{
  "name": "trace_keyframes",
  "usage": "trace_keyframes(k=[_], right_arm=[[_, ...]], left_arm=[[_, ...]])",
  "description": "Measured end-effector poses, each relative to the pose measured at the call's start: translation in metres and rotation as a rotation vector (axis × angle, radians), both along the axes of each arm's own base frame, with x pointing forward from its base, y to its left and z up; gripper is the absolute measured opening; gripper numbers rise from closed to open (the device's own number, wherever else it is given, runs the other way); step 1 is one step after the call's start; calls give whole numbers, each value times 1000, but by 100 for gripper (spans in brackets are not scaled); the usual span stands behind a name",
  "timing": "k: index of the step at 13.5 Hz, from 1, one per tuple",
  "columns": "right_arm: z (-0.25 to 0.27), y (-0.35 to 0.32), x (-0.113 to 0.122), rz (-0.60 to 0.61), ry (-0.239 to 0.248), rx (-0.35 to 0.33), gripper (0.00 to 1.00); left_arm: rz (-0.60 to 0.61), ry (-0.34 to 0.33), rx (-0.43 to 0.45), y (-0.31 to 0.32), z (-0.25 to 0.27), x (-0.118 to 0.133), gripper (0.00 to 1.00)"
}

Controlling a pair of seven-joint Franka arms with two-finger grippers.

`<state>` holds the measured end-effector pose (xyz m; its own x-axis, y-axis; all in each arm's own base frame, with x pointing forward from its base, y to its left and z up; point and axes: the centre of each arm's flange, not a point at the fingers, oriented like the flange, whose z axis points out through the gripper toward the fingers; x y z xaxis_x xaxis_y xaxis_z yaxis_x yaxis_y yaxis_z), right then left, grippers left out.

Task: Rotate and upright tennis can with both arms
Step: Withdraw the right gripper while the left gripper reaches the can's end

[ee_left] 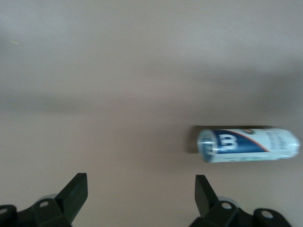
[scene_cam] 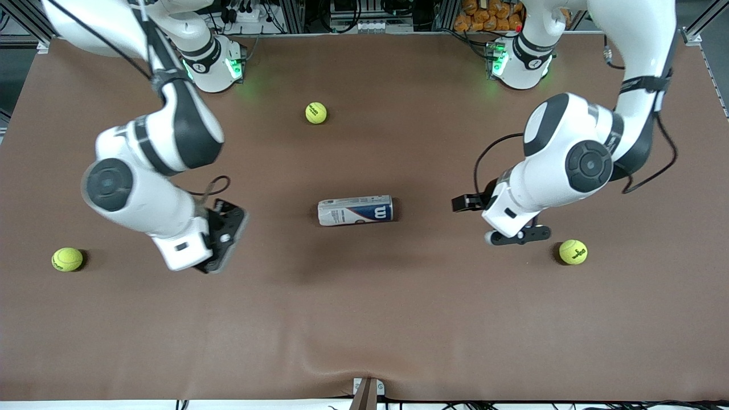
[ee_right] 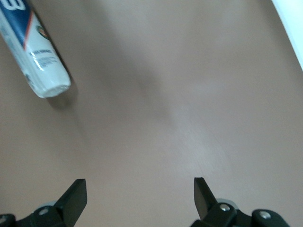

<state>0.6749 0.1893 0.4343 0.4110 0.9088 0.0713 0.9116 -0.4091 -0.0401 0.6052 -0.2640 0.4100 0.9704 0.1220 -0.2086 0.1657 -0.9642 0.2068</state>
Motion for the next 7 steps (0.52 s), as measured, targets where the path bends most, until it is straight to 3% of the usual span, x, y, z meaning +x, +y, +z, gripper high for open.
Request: trace_keyframes(k=[3, 7], right_arm=[[9, -43, 8, -62, -2, -1, 100], [28, -78, 11, -128, -27, 0, 100]], left_arm=[[50, 21, -89, -10, -13, -3, 100], [66, 6, -137, -15, -40, -4, 100]])
